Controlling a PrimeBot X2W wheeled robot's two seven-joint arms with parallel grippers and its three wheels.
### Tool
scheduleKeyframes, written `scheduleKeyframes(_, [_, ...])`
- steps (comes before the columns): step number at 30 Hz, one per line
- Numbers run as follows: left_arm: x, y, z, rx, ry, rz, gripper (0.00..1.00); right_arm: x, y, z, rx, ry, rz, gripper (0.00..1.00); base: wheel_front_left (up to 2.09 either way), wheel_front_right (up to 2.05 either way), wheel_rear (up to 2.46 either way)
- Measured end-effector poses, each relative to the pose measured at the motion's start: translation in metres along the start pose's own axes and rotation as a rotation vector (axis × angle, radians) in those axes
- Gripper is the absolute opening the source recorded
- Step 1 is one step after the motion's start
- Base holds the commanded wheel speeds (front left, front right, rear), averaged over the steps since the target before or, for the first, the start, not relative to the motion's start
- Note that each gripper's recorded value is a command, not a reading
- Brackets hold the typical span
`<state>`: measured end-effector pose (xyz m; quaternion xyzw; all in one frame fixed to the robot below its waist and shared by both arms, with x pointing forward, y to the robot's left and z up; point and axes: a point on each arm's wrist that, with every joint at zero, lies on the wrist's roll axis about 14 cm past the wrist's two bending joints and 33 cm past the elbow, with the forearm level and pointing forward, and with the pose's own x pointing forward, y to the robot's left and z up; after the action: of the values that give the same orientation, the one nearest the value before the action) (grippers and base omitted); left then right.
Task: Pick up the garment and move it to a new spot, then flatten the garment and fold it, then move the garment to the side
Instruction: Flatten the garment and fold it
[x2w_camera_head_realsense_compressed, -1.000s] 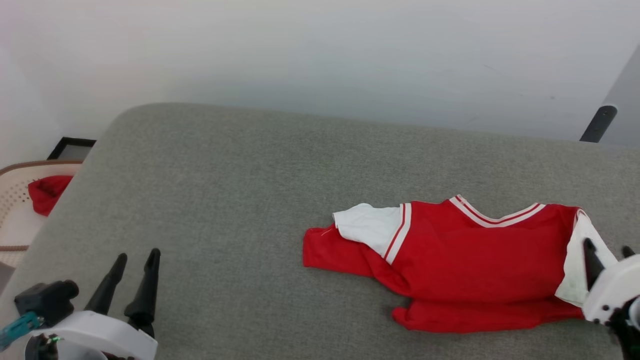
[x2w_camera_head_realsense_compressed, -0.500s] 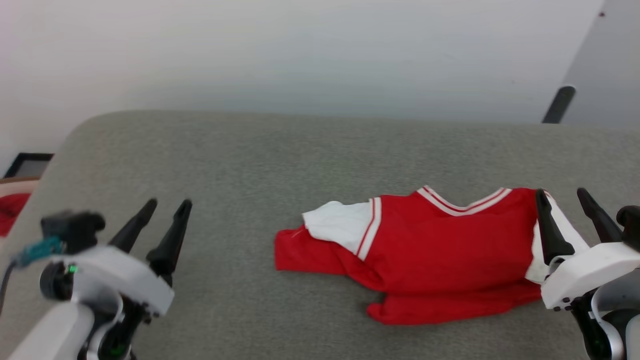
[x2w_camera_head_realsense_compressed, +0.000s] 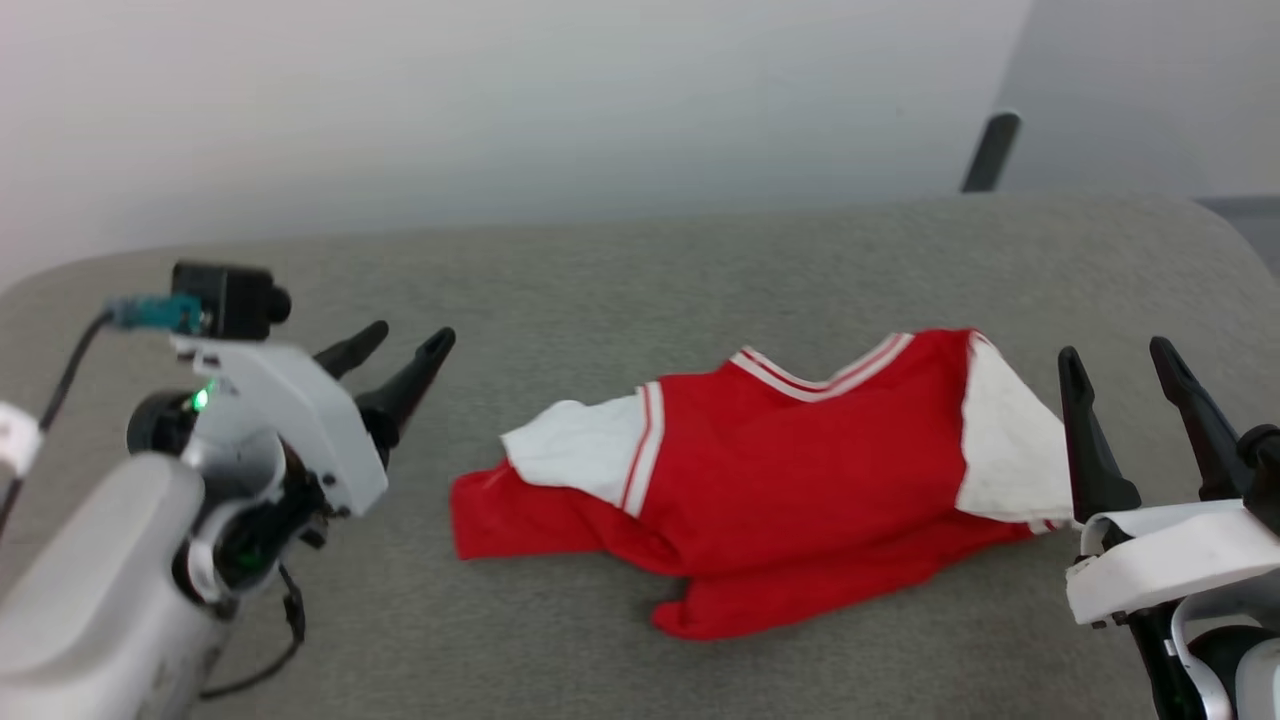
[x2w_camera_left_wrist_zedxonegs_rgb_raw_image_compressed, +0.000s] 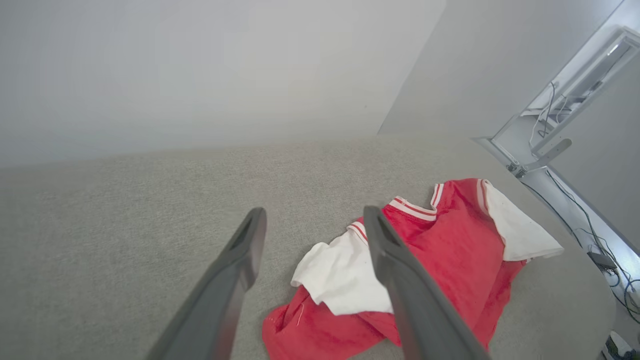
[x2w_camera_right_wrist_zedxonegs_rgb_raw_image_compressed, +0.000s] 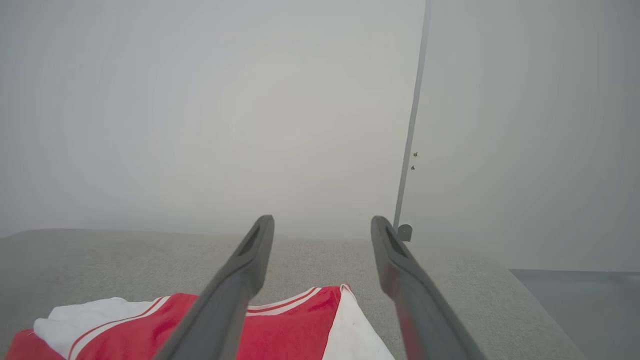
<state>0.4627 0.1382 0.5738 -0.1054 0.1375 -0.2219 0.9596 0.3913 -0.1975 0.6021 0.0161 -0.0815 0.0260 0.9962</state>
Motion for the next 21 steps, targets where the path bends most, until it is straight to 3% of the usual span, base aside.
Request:
scheduleKeyframes(11, [0.063,-0.003,-0.057,0.011,0.398,-0.013,1.0,-0.009,-0.026,-0.017,0.001,0.018,-0.087,1.0,0.0,0.0,0.0])
scheduleKeyframes(21, [0.095,0.012,-0.115,0.026,0.646,0.027,1.0,-0.01,-0.046,-0.041,0.0,0.074,-0.153,1.0,0.0,0.0,0.0])
